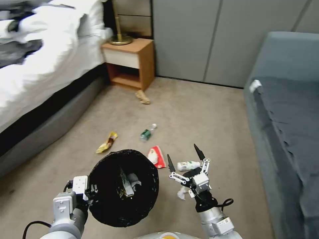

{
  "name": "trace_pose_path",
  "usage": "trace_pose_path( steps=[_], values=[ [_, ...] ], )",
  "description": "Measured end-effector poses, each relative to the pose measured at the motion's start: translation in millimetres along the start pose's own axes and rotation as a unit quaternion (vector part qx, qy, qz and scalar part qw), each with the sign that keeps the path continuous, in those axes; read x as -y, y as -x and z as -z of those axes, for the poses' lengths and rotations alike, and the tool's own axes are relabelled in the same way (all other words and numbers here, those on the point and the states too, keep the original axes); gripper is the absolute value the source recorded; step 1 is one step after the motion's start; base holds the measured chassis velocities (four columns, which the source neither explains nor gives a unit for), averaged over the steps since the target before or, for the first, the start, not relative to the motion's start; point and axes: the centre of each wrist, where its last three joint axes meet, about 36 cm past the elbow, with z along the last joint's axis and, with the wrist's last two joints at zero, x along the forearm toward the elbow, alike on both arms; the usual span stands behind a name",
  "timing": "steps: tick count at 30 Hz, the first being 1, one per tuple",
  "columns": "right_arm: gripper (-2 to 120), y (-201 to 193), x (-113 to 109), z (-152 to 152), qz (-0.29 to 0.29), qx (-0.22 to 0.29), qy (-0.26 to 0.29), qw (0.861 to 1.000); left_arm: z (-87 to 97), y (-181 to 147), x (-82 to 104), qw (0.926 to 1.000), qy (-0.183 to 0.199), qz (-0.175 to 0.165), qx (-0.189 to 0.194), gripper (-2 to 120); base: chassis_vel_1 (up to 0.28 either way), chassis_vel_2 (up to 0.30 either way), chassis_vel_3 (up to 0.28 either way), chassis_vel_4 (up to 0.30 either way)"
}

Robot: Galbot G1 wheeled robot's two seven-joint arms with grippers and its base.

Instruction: Pick up the trash bin, then pick up the garbage from the floor and place it into the trash bin.

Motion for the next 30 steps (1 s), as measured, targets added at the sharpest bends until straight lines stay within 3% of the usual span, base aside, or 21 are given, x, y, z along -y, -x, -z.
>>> trace_pose_path(
  steps=[16,30],
  values=[
    [100,-0.8,4.9,3.0,-0.009,-0.014,-0.010,1.000,0.5,0.2,0.1,1.0000,0.001,0.000,0.003,0,0.022,0.019,0.017,0.020],
    [100,-0.1,11.1,14.2,-0.051,-0.065,-0.041,0.996,0.0,1.8,-0.1,1.0000,0.001,-0.002,0.002,0,0.000,0.000,0.000,0.000]
  ],
)
